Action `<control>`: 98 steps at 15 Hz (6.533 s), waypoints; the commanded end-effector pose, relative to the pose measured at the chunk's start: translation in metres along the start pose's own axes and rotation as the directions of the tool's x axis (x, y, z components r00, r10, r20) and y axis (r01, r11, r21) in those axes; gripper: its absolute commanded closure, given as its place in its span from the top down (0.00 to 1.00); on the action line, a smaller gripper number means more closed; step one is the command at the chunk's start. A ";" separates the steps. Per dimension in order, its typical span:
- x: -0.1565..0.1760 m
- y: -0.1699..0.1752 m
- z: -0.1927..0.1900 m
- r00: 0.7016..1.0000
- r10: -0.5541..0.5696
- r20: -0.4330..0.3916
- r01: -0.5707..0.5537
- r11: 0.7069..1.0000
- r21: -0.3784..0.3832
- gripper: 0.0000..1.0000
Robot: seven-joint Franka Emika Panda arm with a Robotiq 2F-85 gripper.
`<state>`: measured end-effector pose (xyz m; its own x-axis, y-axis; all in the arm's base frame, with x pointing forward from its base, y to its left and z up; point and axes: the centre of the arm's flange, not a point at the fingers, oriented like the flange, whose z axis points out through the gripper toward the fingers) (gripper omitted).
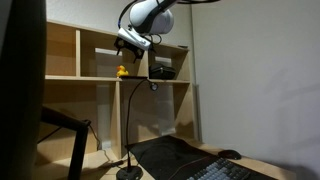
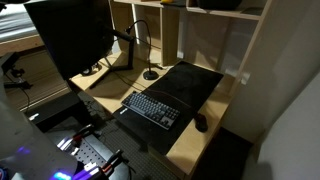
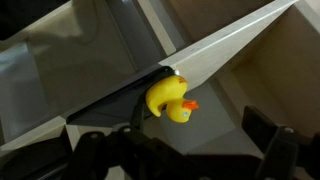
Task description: Place the duck toy on the black mat
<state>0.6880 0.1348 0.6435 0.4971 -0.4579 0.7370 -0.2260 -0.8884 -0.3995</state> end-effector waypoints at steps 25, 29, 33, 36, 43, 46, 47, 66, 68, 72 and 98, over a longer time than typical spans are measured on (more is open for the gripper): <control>0.070 -0.026 0.038 0.981 -0.133 0.144 0.166 0.953 -0.253 1.00; 0.069 -0.027 0.058 0.984 -0.074 0.160 0.105 0.976 -0.193 1.00; 0.057 -0.042 0.077 0.990 -0.039 0.139 0.053 0.993 -0.102 1.00; 0.033 -0.022 0.059 0.985 -0.060 0.164 0.085 0.985 -0.148 1.00; 0.027 -0.029 0.086 0.996 -0.071 0.045 0.075 0.991 -0.110 1.00; 0.025 -0.030 0.092 0.997 -0.081 -0.020 0.078 0.991 -0.108 1.00; 0.024 -0.030 0.094 0.996 -0.085 -0.041 0.080 0.991 -0.110 1.00; 0.031 -0.036 0.071 0.996 -0.092 -0.003 0.088 0.961 -0.262 0.04; 0.045 -0.040 0.046 0.999 -0.041 0.015 0.044 0.968 -0.248 0.00; 0.081 -0.007 0.011 0.995 0.075 0.072 -0.058 0.975 -0.215 0.00; 0.047 -0.017 0.082 0.998 -0.024 0.049 0.032 0.985 -0.171 1.00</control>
<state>0.7651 0.1303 0.6472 0.5692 -0.4578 0.6830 -0.3581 -0.8858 -0.2952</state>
